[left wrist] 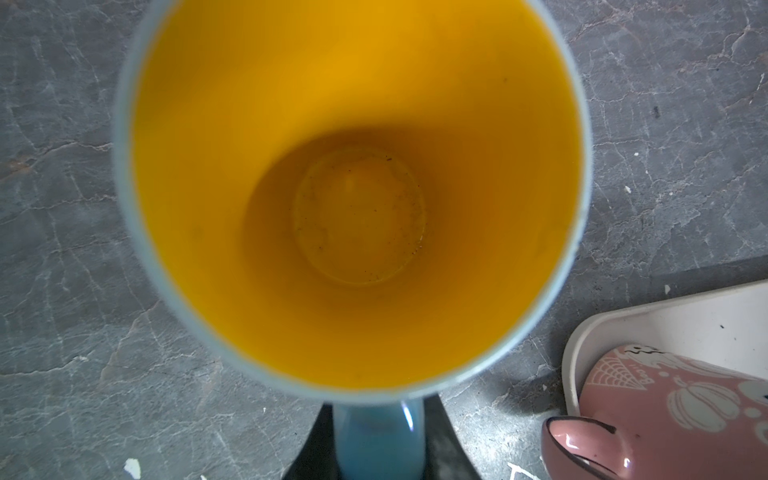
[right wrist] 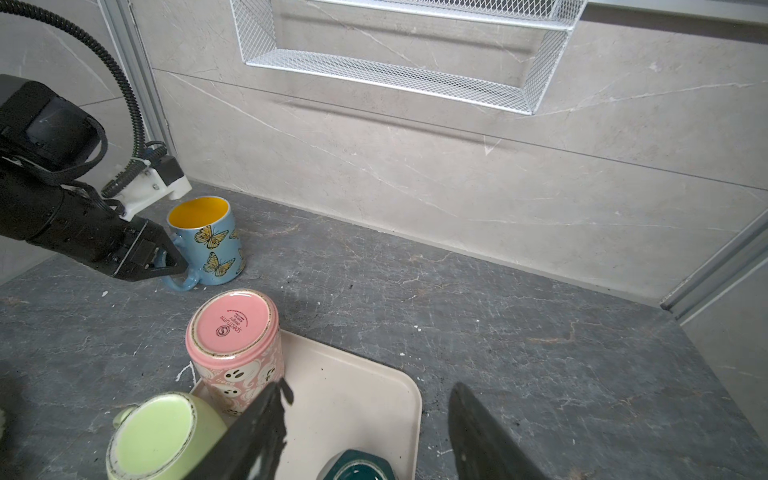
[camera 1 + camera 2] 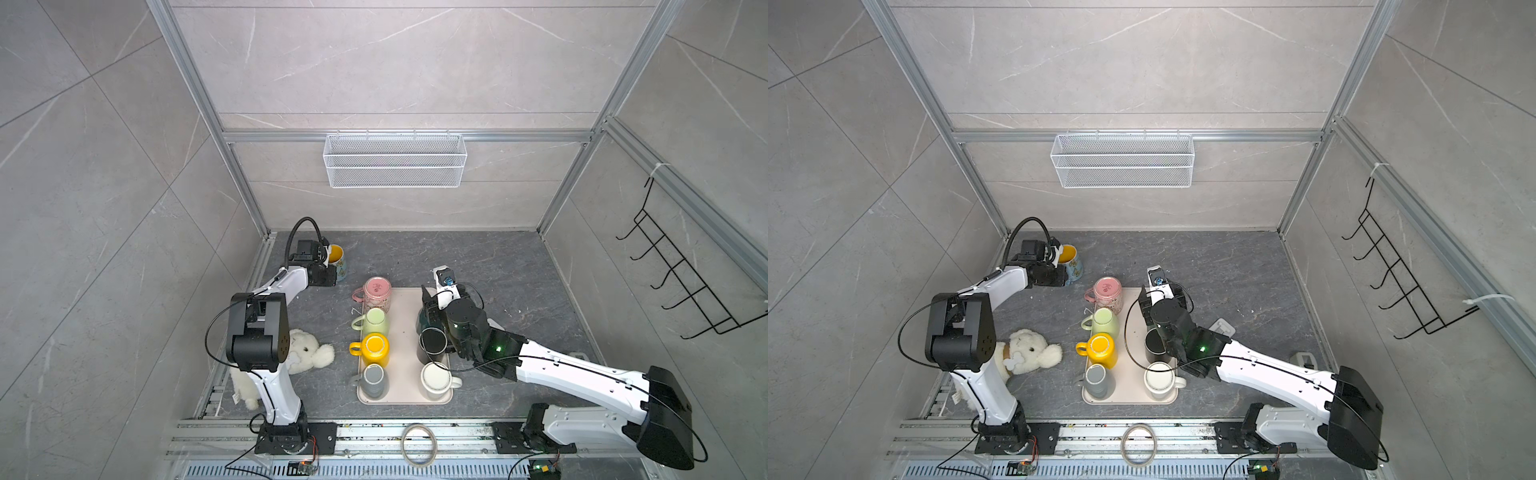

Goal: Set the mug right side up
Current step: 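Lower the upright blue mug onto the table beyond the tray with the left gripper, then release the blue mug and move the left gripper to the pink ghost mug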

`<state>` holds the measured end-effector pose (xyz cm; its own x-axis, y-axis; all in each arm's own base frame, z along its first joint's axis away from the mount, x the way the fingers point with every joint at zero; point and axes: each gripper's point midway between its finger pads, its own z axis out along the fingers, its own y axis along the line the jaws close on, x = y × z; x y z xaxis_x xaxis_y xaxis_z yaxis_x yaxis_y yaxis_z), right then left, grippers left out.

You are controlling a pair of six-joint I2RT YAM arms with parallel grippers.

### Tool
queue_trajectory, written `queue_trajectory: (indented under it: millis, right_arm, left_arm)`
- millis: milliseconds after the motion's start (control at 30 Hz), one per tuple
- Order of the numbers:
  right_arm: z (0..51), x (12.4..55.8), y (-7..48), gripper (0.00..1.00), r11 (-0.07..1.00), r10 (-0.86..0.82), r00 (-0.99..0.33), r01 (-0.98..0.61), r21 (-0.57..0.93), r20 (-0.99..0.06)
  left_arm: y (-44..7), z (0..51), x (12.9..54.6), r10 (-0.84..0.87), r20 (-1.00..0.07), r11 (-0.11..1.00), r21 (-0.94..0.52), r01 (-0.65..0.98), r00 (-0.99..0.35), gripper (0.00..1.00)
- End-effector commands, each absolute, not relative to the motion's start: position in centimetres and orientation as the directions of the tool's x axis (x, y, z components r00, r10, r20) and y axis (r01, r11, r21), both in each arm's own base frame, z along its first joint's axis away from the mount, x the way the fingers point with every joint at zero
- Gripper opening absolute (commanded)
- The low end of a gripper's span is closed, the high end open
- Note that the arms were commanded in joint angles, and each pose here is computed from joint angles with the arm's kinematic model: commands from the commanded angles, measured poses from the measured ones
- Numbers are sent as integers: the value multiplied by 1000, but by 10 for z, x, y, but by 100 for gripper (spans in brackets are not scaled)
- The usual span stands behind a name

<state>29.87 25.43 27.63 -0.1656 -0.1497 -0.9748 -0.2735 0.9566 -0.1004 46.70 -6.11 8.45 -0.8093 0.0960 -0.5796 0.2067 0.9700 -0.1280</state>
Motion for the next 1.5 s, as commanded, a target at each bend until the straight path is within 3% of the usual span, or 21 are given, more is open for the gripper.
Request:
queue_trajectory:
  millis: [0,133,333,500,733,867,1000,1133,1267,1467]
  right_arm:
    - [282,300,258,64,957,-128,-170,-279,-77,-977]
    - [281,300,259,65,957,-126,-174,-282,-73,-977]
    - [279,300,261,65,955,-129,-178,-287,-74,-976]
    - [280,300,262,65,954,-124,-178,-292,-68,-976]
    - [277,300,265,65,951,-115,-194,-305,-51,-974]
    - [278,299,266,65,950,-94,-203,-311,-27,-975]
    - [280,298,270,66,947,-73,-212,-321,-1,-975]
    - [282,298,273,67,944,-56,-222,-330,21,-973]
    - [283,297,271,66,944,-45,-234,-327,35,-971]
    - [284,292,265,66,946,-33,-248,-319,49,-968]
  left_arm:
    - [-65,116,491,119,-672,960,-111,258,-731,15]
    - [-67,114,489,115,-666,958,-121,259,-737,41]
    - [-68,113,486,107,-658,957,-136,257,-746,59]
    - [-67,126,473,80,-660,960,-151,236,-747,66]
    - [-78,187,426,-39,-716,959,-222,174,-697,70]
    - [-86,226,390,-246,-689,911,-405,81,-681,70]
    - [-108,243,364,-535,-499,699,-714,-27,-682,70]
    - [-114,232,352,-739,-241,435,-884,-172,-629,69]
    - [-109,214,347,-851,-1,191,-932,-308,-526,66]
    - [-100,187,343,-900,245,-56,-886,-459,-362,66]
